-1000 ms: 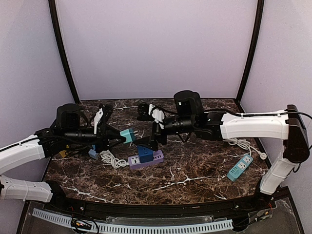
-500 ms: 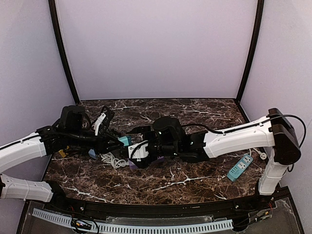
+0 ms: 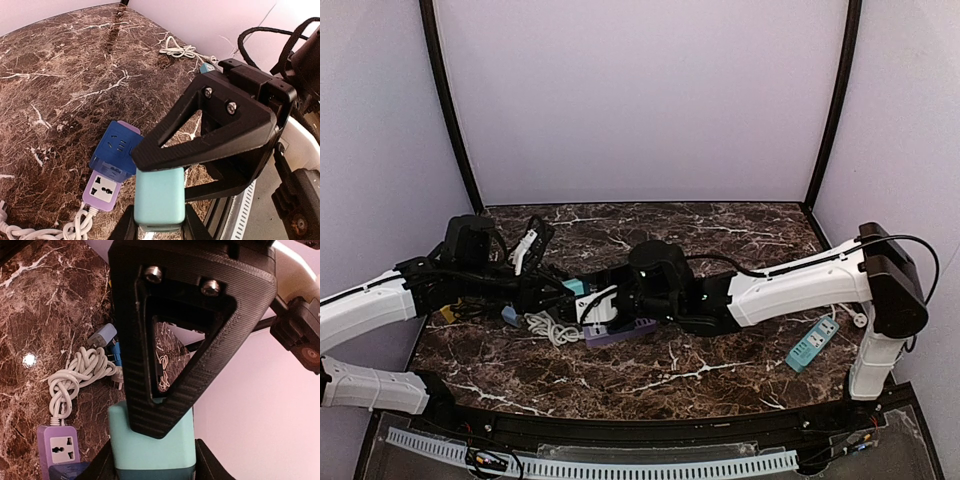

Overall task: Insert the plug
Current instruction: Adjust the plug.

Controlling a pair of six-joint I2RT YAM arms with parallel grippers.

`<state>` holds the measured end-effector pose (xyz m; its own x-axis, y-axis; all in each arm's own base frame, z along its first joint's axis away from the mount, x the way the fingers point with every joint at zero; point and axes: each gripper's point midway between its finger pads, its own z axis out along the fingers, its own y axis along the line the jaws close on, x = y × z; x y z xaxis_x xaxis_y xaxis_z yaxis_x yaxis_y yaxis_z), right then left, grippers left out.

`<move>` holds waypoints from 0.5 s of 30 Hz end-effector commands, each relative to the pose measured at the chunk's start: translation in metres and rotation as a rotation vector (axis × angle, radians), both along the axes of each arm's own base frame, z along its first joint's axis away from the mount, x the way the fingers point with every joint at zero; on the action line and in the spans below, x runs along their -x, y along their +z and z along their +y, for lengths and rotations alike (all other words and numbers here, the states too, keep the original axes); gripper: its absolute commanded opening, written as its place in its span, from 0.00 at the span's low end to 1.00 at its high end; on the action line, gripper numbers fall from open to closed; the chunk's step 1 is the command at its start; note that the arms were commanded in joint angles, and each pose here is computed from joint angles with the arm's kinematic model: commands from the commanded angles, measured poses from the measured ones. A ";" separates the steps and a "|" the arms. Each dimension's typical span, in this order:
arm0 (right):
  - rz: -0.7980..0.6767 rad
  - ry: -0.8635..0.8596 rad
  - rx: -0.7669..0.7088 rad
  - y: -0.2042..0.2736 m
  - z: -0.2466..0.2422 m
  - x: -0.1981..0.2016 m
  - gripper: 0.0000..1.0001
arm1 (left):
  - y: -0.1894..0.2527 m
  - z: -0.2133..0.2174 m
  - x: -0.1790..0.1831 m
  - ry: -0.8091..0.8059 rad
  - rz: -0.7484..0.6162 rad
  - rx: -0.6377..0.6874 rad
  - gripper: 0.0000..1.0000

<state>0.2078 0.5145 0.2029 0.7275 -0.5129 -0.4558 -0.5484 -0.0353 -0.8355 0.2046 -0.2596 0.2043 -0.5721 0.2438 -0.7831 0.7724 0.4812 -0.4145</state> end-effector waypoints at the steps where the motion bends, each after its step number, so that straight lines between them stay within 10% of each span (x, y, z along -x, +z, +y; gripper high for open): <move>1: -0.029 -0.029 -0.082 0.023 0.008 -0.009 0.36 | 0.009 -0.003 0.003 -0.026 0.000 0.021 0.01; 6: 0.012 -0.036 -0.108 0.028 0.006 -0.008 0.00 | 0.012 -0.003 0.007 -0.057 -0.029 0.031 0.01; 7: 0.024 -0.030 -0.110 0.027 0.005 -0.006 0.00 | 0.016 -0.003 0.008 -0.067 -0.053 0.041 0.08; 10: 0.098 -0.003 -0.126 0.029 0.001 0.001 0.00 | 0.029 0.000 0.012 -0.120 -0.198 0.031 0.72; 15: 0.348 0.109 -0.152 0.034 -0.011 0.019 0.00 | 0.056 0.012 0.029 -0.297 -0.657 -0.056 0.89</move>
<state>0.2036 0.5122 0.2027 0.6566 -0.4762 -0.5850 -0.6705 -0.0133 -0.7418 0.1930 -0.2541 0.2333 -0.3258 0.2913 -0.8994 0.9019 0.3812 -0.2033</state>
